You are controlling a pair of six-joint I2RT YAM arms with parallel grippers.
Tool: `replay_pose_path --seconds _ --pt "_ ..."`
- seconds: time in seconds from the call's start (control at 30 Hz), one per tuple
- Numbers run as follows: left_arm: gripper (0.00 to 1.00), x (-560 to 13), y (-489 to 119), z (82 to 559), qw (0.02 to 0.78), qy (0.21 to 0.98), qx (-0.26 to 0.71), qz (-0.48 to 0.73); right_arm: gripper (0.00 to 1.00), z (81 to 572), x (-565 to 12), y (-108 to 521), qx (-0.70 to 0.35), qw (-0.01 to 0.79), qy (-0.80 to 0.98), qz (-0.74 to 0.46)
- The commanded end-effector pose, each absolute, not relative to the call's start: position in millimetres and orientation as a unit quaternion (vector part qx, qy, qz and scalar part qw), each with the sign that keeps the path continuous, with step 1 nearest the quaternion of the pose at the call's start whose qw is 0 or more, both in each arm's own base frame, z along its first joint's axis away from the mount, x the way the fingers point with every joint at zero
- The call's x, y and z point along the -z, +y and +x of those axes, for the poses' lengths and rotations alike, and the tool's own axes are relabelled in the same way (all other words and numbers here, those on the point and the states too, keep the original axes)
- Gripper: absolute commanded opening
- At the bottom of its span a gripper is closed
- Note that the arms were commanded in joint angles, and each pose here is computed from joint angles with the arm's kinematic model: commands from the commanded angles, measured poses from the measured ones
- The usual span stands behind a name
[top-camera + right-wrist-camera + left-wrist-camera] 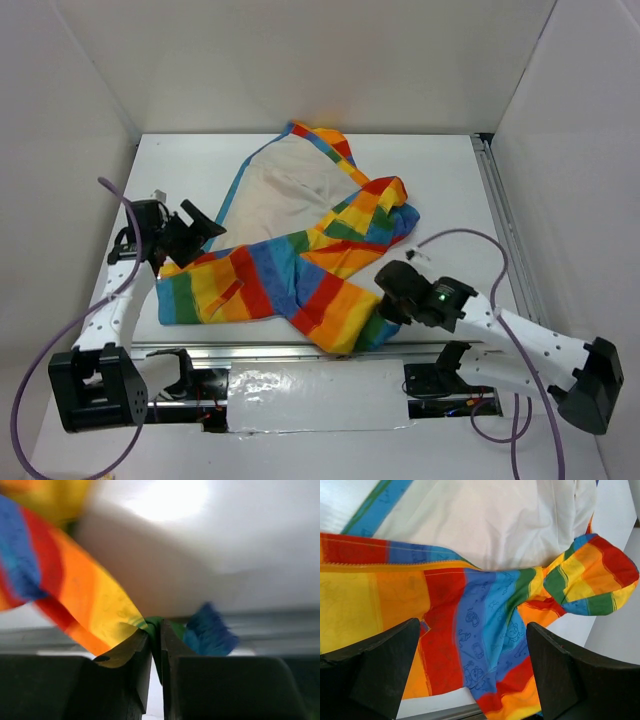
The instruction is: Zip up the jacket
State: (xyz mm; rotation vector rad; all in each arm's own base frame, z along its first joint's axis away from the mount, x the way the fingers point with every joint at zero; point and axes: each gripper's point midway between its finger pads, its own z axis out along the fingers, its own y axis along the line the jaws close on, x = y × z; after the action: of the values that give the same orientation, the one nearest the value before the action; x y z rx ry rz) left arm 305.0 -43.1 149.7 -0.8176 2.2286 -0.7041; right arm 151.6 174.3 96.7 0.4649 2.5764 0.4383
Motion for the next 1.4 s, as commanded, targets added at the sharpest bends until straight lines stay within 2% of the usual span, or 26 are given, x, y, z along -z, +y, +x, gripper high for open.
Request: replay_pose_path --seconds 0.0,0.03,0.07,0.13,0.17,0.23,0.3,0.33,0.4,0.43,0.5,0.53,0.63,0.67,0.77,0.9,1.13,1.27,1.3,1.37 --pt "0.99 -178 -54 335 0.356 0.848 0.275 -0.279 0.17 121 -73 103 -0.051 0.207 0.908 0.36" --pt "0.99 -175 -55 342 0.349 0.853 0.268 -0.281 0.19 126 -77 92 -0.038 0.224 0.896 0.382" --pt "0.99 -190 -63 355 0.365 0.852 0.267 -0.263 0.29 133 -92 90 -0.044 0.242 0.884 0.397" --pt "0.99 -203 -73 380 0.378 0.854 0.269 -0.235 0.52 146 -107 80 -0.029 0.28 0.874 0.395" --pt "0.99 -204 -82 389 0.38 0.857 0.27 -0.219 0.77 158 -121 86 -0.038 0.299 0.871 0.388" --pt "0.99 -202 -93 420 0.379 0.866 0.267 -0.187 0.98 180 -141 91 -0.037 0.337 0.871 0.355" --pt "0.99 -195 -101 440 0.364 0.877 0.261 -0.174 1.0 205 -146 111 -0.038 0.355 0.883 0.305" --pt "0.99 -184 -110 465 0.355 0.886 0.255 -0.156 1.0 214 -144 118 -0.04 0.362 0.886 0.288" --pt "0.99 -138 -116 483 0.299 0.912 0.232 -0.16 1.0 247 -155 155 -0.073 0.378 0.892 0.237" --pt "0.99 -156 -122 505 0.319 0.906 0.236 -0.148 1.0 257 -156 167 -0.084 0.381 0.894 0.221" --pt "0.99 -118 -130 521 0.282 0.92 0.235 -0.134 1.0 283 -149 202 -0.112 0.369 0.909 0.158" --pt "0.99 -130 -135 537 0.297 0.915 0.241 -0.127 1.0 291 -144 208 -0.113 0.363 0.912 0.152" --pt "0.99 -103 -135 548 0.27 0.927 0.218 -0.145 1.0 326 -130 230 -0.112 0.335 0.926 0.131" --pt "0.99 -97 -135 550 0.271 0.927 0.214 -0.144 0.99 334 -109 232 -0.097 0.316 0.937 0.114" --pt "0.99 -84 -141 551 0.263 0.925 0.238 -0.137 0.98 349 -87 252 -0.115 0.287 0.947 0.087" --pt "0.99 -58 -127 531 0.208 0.932 0.229 -0.19 0.97 359 -56 251 -0.113 0.232 0.961 0.103" --pt "0.99 -9 -105 456 0.1 0.946 0.159 -0.266 0.97 383 -9 203 -0.111 0.165 0.962 0.186" --pt "0.99 2 -121 411 0.06 0.953 0.155 -0.253 0.97 415 -13 186 -0.125 0.168 0.955 0.21" --pt "0.99 6 -131 393 0.045 0.958 0.147 -0.241 0.96 443 -30 187 -0.142 0.183 0.951 0.204" --pt "0.98 10 -139 376 0.035 0.964 0.134 -0.227 0.96 447 -20 179 -0.133 0.167 0.955 0.207"
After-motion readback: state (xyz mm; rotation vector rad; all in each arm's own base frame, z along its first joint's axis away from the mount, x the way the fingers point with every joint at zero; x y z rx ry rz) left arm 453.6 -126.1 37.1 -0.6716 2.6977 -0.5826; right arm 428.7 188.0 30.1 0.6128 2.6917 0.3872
